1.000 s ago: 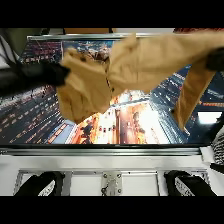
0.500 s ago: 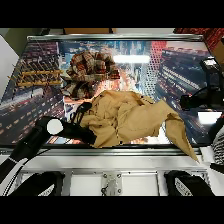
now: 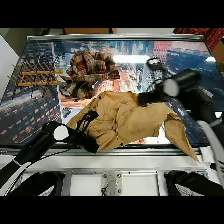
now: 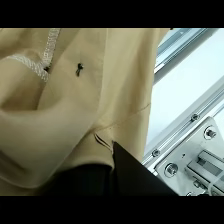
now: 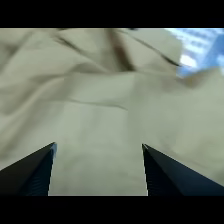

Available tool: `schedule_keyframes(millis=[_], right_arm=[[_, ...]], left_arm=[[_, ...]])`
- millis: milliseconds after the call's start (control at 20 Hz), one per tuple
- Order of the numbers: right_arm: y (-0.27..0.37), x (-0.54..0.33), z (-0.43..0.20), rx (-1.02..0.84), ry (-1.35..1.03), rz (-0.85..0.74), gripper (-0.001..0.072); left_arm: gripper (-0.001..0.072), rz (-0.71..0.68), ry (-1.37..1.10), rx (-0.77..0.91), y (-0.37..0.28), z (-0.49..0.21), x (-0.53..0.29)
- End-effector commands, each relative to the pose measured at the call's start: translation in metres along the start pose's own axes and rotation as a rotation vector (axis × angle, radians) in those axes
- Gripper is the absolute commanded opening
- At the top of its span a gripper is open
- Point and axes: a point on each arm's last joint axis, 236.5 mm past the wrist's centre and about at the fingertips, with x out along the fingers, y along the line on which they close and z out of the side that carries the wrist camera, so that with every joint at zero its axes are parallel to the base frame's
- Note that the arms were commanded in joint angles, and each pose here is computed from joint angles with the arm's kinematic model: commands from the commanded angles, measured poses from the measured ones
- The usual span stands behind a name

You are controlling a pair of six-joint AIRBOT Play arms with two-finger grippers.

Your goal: Fold the clothes and pants, and hang the long-sleeved shirts on hangers.

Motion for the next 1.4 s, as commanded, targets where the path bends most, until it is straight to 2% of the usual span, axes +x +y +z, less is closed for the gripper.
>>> schedule_keyframes(millis=[0,350,650,700,750,800,850,1100,1200,1350], right_arm=[[0.068,0.075,-0.004,-0.044,0.128,0.003,0.0589],[0.114,0.13,-0.038,-0.096,0.299,-0.021,0.0591],[0.074,0.127,-0.057,-0.174,0.393,-0.198,0.0587],[0.064,0.125,-0.056,-0.214,0.402,-0.235,0.0521],[0.053,0.12,-0.054,-0.269,0.41,-0.273,0.0226],[0.043,0.115,-0.049,-0.299,0.401,-0.308,0.0053],[0.036,0.106,-0.04,-0.315,0.372,-0.329,0.0016],[0.019,-0.003,0.007,-0.189,0.086,-0.25,0.0015],[0.018,-0.053,0.002,-0.093,-0.015,-0.194,0.0015],[0.023,-0.085,-0.037,0.002,-0.078,-0.123,0.0015]], left_arm=[[0.0015,-0.001,0.004,0.001,-0.001,-0.001,0.0],[0.0015,0.002,-0.016,0.001,0.0,0.004,0.001],[0.0014,0.003,-0.026,-0.001,0.0,0.006,0.0],[0.0014,0.003,-0.023,0.0,0.0,0.005,0.0],[0.0015,0.003,-0.019,-0.001,0.001,0.004,0.0],[0.0015,0.004,-0.02,-0.008,0.002,0.005,-0.002],[0.0014,0.004,-0.029,-0.02,0.004,0.01,-0.009],[0.0014,0.007,-0.182,0.001,-0.005,0.069,-0.082],[0.0014,-0.002,-0.2,0.041,-0.018,0.075,-0.089],[0.0015,-0.032,-0.142,0.073,-0.042,0.059,-0.067]])
